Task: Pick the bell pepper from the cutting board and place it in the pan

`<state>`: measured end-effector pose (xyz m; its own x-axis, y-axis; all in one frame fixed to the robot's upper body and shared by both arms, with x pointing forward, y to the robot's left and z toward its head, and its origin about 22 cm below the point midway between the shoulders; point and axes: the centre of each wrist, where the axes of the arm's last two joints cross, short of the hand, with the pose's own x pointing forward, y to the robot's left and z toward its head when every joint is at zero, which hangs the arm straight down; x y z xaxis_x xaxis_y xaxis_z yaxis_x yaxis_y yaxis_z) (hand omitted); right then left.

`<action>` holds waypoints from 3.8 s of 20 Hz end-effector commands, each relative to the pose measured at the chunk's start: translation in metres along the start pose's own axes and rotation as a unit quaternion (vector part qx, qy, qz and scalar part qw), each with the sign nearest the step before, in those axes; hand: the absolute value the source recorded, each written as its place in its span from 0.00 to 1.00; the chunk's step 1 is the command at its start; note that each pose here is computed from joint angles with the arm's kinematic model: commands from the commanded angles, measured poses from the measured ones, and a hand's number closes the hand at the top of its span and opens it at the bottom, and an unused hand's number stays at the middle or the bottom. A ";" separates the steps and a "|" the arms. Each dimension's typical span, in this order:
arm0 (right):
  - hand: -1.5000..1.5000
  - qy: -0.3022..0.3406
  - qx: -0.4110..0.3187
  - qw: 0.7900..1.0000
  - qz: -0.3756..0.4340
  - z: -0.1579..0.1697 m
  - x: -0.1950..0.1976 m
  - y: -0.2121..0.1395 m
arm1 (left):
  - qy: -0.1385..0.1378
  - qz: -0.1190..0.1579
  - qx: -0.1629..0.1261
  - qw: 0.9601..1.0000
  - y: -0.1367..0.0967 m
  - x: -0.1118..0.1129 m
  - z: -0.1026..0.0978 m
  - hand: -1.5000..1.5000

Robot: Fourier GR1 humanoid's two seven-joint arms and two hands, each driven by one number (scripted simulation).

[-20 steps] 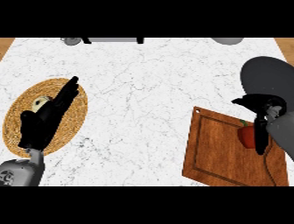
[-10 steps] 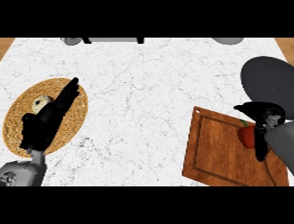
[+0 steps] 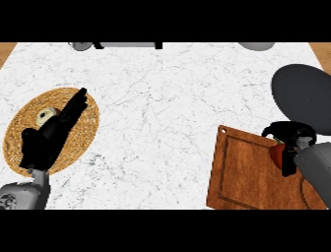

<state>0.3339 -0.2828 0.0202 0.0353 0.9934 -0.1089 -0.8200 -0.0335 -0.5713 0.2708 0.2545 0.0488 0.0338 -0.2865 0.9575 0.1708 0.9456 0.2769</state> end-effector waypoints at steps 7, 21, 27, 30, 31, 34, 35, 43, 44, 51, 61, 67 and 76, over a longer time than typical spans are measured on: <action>1.00 -0.030 0.039 0.998 0.034 -0.017 0.011 0.023 | 0.000 0.012 0.001 1.000 -0.003 0.014 0.005 0.50; 1.00 -0.194 -0.234 0.952 -0.027 0.069 0.015 0.015 | 0.027 0.005 0.029 0.999 0.010 -0.014 0.011 0.50; 1.00 -0.271 -0.433 0.858 -0.063 0.126 0.005 0.032 | 0.033 0.011 0.044 0.998 0.010 -0.015 0.014 0.50; 1.00 -0.283 -0.507 0.809 -0.091 0.157 -0.005 0.042 | 0.028 0.006 0.040 0.999 0.015 -0.023 0.017 0.50; 1.00 -0.287 -0.517 0.800 -0.099 0.167 -0.014 0.048 | 0.020 0.004 0.042 0.999 0.022 -0.011 0.017 0.50; 1.00 -0.271 -0.523 0.798 -0.127 0.183 -0.034 0.081 | 0.016 0.007 0.023 1.000 0.021 -0.012 0.022 0.50; 1.00 -0.261 -0.532 0.792 -0.148 0.193 -0.037 0.075 | 0.005 0.008 0.020 1.000 0.007 -0.001 0.011 0.50; 1.00 -0.263 -0.529 0.752 -0.293 0.155 -0.079 0.066 | 0.000 -0.001 0.005 1.000 0.000 0.014 -0.007 0.50; 1.00 -0.258 -0.530 0.751 -0.297 0.141 -0.078 0.055 | -0.002 0.002 -0.001 1.000 0.002 0.023 -0.002 0.50; 1.00 -0.228 -0.553 0.750 -0.281 0.074 -0.110 0.022 | -0.005 -0.002 -0.001 1.000 -0.011 -0.002 0.006 0.50; 1.00 -0.176 -0.584 0.743 -0.275 -0.002 -0.132 -0.006 | -0.008 0.003 -0.010 1.000 0.001 -0.005 -0.004 0.50; 1.00 -0.172 -0.584 0.744 -0.275 -0.021 -0.148 -0.013 | -0.017 -0.004 -0.013 1.000 -0.010 0.013 -0.013 0.50; 1.00 -0.164 -0.598 0.736 -0.271 -0.010 -0.167 -0.034 | -0.018 -0.003 -0.017 1.000 -0.019 0.009 -0.012 0.50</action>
<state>0.3577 -0.4451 0.0421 -0.1298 0.8574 0.4980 0.3536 0.5093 -0.7846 0.2814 0.2383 0.0560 0.0053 -0.2840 0.9588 0.2010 0.9396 0.2771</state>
